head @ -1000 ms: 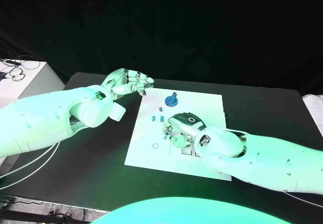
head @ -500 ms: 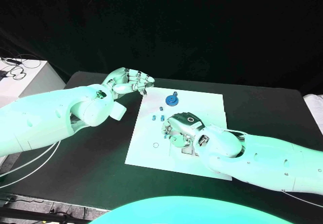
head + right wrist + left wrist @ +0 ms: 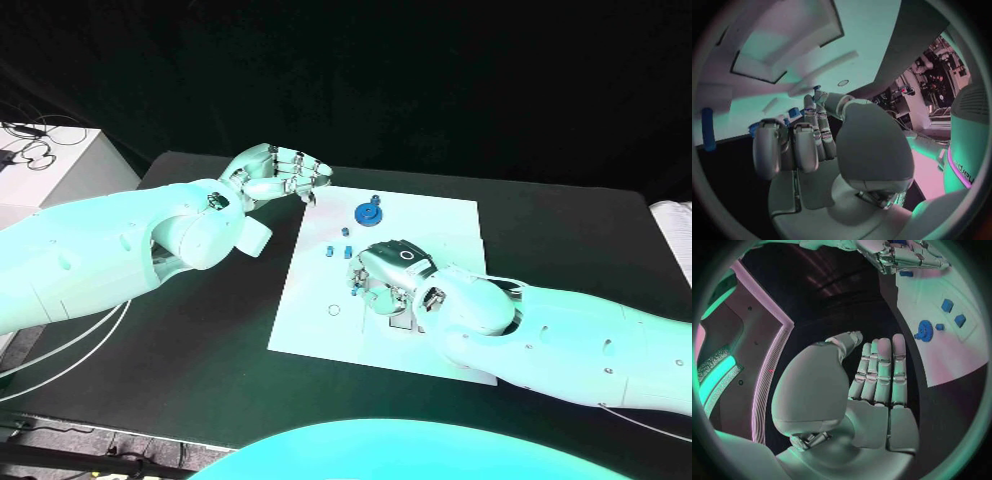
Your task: Assemble the parts on the task board
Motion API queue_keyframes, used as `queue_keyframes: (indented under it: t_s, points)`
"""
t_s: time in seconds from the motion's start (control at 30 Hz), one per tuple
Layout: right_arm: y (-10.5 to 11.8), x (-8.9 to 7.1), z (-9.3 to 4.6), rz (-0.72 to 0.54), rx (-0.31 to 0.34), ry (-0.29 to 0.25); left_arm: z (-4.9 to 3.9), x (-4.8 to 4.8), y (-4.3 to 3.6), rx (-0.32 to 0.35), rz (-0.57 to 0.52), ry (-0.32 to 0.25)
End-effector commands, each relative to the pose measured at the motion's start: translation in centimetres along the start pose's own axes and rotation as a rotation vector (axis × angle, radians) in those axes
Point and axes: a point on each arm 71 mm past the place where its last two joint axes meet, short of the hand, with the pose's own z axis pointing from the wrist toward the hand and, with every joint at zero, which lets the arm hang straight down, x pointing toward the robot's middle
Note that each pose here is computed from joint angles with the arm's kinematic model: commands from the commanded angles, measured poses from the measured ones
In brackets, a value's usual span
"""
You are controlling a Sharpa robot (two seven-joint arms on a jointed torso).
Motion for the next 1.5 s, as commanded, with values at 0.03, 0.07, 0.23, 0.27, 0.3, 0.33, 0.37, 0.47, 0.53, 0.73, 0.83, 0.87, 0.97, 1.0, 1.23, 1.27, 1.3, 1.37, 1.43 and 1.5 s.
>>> queue_keyframes:
  t_s: [0.03, 0.07, 0.23, 0.27, 0.3, 0.33, 0.37, 0.47, 0.53, 0.73, 0.83, 0.87, 0.97, 1.0, 1.23, 1.27, 1.3, 1.37, 1.43, 1.5]
  points:
    - [0.0, 0.3, 0.0, -0.042, 0.003, 0.025, 0.07, 0.26, -0.10, 0.003, -0.008, 0.017]
    - [0.0, 0.3, 0.1, -0.044, 0.002, 0.026, 0.07, 0.27, -0.09, 0.003, -0.008, 0.017]
    - [0.2, 0.4, 0.1, -0.047, -0.006, 0.028, 0.08, 0.30, -0.09, 0.003, -0.008, 0.018]
    - [0.3, 0.4, 0.2, -0.045, -0.012, 0.027, 0.08, 0.30, -0.09, 0.003, -0.008, 0.019]
    - [0.3, 0.4, 0.2, -0.042, -0.017, 0.027, 0.08, 0.30, -0.09, 0.003, -0.008, 0.019]
    - [0.4, 0.4, 0.2, -0.040, -0.020, 0.027, 0.09, 0.30, -0.09, 0.003, -0.008, 0.019]
    - [0.4, 0.5, 0.2, -0.035, -0.027, 0.028, 0.09, 0.30, -0.09, 0.002, -0.008, 0.019]
    - [0.4, 0.5, 0.2, -0.019, -0.039, 0.028, 0.09, 0.29, -0.08, 0.002, -0.007, 0.018]
    - [0.4, 0.5, 0.2, -0.010, -0.043, 0.029, 0.09, 0.27, -0.08, 0.002, -0.007, 0.018]
    - [0.2, 0.6, 0.1, 0.023, -0.045, 0.028, 0.07, 0.18, -0.05, 0.000, -0.005, 0.015]
    - [0.0, 0.5, 0.0, 0.030, -0.041, 0.025, 0.07, 0.14, -0.04, -0.001, -0.005, 0.014]
    - [0.0, 0.5, 0.0, 0.031, -0.040, 0.024, 0.06, 0.14, -0.04, -0.001, -0.005, 0.013]
    - [-0.1, 0.4, -0.1, 0.036, -0.037, 0.012, 0.06, 0.10, -0.02, -0.002, -0.004, 0.013]
    - [-0.1, 0.4, -0.1, 0.038, -0.036, 0.009, 0.06, 0.09, -0.02, -0.002, -0.004, 0.012]
    - [-0.3, 0.2, -0.2, 0.048, -0.029, -0.021, 0.06, 0.04, 0.02, -0.004, -0.004, 0.012]
    - [-0.3, 0.1, -0.3, 0.050, -0.028, -0.029, 0.07, 0.03, 0.02, -0.005, -0.004, 0.011]
    - [-0.3, 0.0, -0.3, 0.053, -0.028, -0.038, 0.07, 0.02, 0.03, -0.005, -0.004, 0.011]
    - [-0.4, -0.1, -0.4, 0.059, -0.027, -0.055, 0.07, 0.01, 0.04, -0.006, -0.004, 0.011]
    - [-0.4, -0.3, -0.7, 0.070, -0.026, -0.075, 0.07, -0.01, 0.05, -0.006, -0.004, 0.011]
    - [-0.5, -0.5, -1.0, 0.080, -0.024, -0.087, 0.08, -0.03, 0.06, -0.007, -0.004, 0.011]
